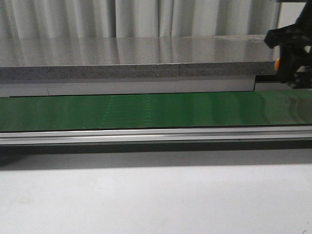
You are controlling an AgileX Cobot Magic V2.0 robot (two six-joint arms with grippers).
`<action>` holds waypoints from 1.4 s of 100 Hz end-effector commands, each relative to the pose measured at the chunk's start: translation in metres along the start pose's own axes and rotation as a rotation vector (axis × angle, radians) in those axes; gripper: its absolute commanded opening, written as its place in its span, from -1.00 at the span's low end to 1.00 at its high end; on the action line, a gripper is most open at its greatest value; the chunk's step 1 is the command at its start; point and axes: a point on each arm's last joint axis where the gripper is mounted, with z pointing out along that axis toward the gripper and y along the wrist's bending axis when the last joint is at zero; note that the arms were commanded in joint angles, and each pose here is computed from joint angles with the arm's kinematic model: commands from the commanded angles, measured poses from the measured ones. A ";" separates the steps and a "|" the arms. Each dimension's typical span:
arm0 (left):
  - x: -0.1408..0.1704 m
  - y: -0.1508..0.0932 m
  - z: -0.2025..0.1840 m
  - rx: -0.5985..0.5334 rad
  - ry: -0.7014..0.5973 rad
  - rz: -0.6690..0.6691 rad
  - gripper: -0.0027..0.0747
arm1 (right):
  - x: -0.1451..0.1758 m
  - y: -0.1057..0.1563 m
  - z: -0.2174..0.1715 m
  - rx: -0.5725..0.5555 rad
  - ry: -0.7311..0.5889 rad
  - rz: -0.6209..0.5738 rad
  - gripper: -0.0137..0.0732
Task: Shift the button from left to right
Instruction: 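Lift the switch with the right gripper and carry it over the green bin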
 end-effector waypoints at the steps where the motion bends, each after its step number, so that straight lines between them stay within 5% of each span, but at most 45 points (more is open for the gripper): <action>1: -0.014 0.002 -0.001 -0.021 -0.085 -0.015 -0.99 | -0.013 -0.030 -0.031 0.087 -0.099 0.013 -0.31; 31: -0.014 0.002 -0.001 -0.022 -0.085 -0.015 -0.99 | 0.005 -0.121 -0.036 0.262 -0.119 0.190 -0.31; 57: -0.014 0.002 -0.001 -0.021 -0.085 -0.015 -0.99 | 0.021 -0.163 -0.012 0.331 -0.083 0.198 -0.31; 105: -0.014 0.002 -0.001 -0.021 -0.085 -0.015 -0.99 | 0.036 -0.173 0.031 0.297 0.030 0.162 -0.29; 140: -0.014 0.002 -0.001 -0.021 -0.085 -0.015 -0.98 | 0.038 -0.172 0.037 0.278 0.038 0.187 0.09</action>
